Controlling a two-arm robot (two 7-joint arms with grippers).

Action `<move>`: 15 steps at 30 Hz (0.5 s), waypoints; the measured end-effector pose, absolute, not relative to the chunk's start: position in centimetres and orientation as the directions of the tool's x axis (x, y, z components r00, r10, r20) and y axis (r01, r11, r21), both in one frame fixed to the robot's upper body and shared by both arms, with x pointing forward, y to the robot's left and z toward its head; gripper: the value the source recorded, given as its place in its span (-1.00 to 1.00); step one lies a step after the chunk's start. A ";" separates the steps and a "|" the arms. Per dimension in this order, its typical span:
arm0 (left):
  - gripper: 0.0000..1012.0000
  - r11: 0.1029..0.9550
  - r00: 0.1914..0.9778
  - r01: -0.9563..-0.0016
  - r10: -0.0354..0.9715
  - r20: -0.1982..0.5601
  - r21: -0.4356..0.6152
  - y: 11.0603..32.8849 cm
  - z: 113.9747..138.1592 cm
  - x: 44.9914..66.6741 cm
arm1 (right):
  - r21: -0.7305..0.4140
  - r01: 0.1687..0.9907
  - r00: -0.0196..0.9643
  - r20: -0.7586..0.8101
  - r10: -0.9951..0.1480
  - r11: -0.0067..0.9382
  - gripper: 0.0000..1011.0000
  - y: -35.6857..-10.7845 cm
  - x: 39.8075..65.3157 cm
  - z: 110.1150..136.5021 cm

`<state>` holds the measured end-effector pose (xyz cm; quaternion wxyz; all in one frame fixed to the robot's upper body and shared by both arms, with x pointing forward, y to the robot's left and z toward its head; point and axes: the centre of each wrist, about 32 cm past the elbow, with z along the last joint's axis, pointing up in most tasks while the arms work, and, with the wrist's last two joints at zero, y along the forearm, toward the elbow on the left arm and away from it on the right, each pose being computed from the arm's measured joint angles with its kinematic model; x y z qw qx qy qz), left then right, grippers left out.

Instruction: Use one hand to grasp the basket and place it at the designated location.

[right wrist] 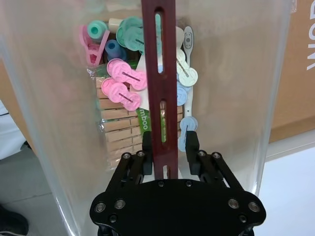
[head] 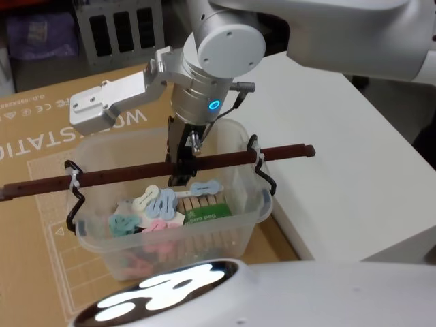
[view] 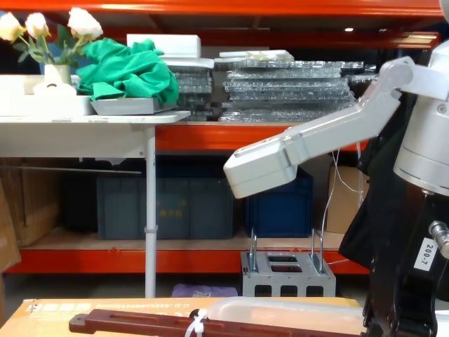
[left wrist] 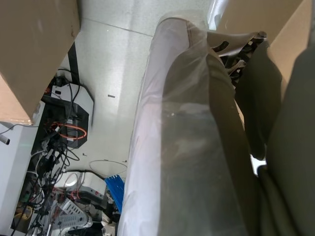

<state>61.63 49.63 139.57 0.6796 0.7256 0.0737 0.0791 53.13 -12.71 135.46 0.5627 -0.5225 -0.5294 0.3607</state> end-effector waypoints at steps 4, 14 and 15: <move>-1.00 -0.065 0.977 -0.001 0.214 0.015 0.998 49.6 139.6 61.6 | -0.970 0.147 0.181 0.221 0.958 0.196 -0.36 -12.8 53.2 135.5; -1.00 -0.066 0.977 -0.001 0.214 0.015 0.998 49.6 139.6 61.6 | -0.968 0.150 0.188 0.226 0.956 0.200 -0.53 -13.0 53.5 135.5; -1.00 -0.065 0.977 -0.001 0.214 0.015 0.998 49.6 139.6 61.6 | -0.968 0.150 0.189 0.227 0.956 0.200 -0.53 -13.0 53.5 135.5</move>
